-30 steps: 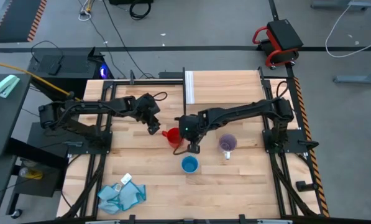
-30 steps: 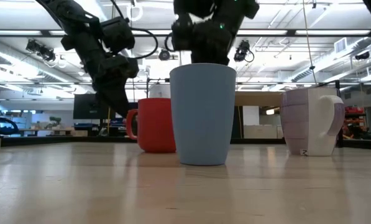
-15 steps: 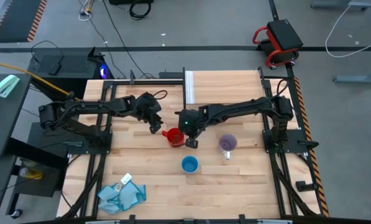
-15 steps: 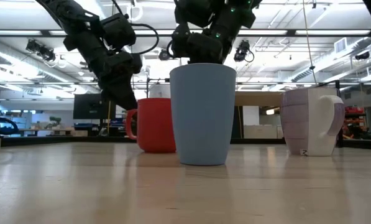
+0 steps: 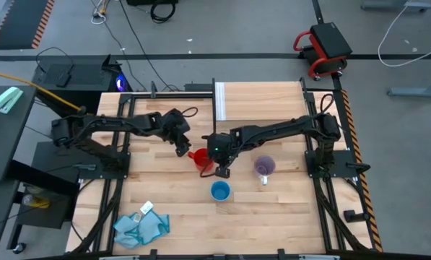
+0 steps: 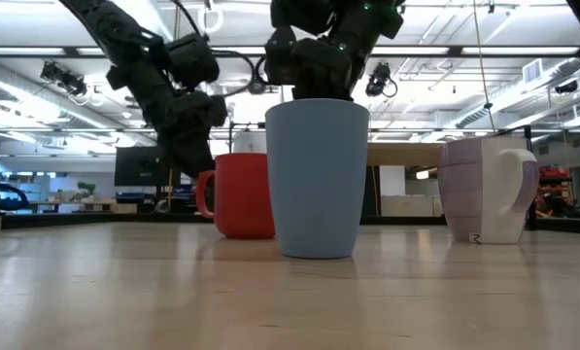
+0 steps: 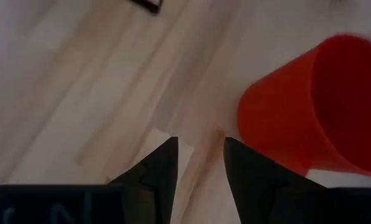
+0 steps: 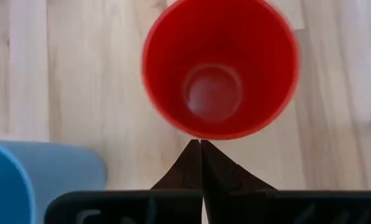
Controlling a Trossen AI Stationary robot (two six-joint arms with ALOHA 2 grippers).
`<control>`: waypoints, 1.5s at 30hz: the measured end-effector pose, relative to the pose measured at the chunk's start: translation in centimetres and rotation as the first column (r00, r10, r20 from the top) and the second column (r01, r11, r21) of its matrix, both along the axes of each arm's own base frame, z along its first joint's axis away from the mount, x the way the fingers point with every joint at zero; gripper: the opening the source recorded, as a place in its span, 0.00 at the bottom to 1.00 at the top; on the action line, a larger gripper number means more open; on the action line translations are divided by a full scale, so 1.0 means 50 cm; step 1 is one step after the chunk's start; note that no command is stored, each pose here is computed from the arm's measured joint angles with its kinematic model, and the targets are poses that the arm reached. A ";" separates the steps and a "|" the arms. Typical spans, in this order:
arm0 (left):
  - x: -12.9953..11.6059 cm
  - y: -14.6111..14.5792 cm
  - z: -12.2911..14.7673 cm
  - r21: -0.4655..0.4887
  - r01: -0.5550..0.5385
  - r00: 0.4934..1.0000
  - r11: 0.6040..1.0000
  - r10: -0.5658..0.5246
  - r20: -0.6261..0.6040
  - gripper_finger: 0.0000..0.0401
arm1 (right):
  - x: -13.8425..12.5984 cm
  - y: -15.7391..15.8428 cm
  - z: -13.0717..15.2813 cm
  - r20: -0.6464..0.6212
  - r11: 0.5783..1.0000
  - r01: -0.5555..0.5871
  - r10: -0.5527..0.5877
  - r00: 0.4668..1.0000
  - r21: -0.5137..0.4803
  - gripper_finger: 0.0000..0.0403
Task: Stack small to large cups/mugs on shelf
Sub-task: Put the red mug on the shelf
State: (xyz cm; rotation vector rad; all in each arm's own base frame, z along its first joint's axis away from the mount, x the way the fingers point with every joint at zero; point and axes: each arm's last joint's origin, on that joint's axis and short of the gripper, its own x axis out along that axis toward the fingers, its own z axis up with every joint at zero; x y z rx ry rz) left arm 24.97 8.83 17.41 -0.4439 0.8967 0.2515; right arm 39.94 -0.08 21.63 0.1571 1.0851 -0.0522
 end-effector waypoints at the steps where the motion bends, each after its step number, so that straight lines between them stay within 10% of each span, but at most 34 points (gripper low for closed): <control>1: 0.001 0.001 -0.005 -0.003 0.000 1.000 1.000 0.000 -0.008 0.34 | 0.000 -0.003 0.000 0.001 1.000 0.002 -0.002 1.000 -0.001 0.00; 23: 0.026 -0.082 -0.017 -0.130 0.095 0.995 0.987 -0.099 -0.022 0.32 | -0.006 -0.099 0.000 0.003 0.997 0.069 -0.069 0.998 -0.032 0.00; 45: 0.048 -0.161 -0.006 -0.222 0.159 0.987 0.962 -0.150 0.056 0.32 | -0.002 0.014 0.004 0.004 0.997 -0.073 0.073 0.997 -0.001 0.00</control>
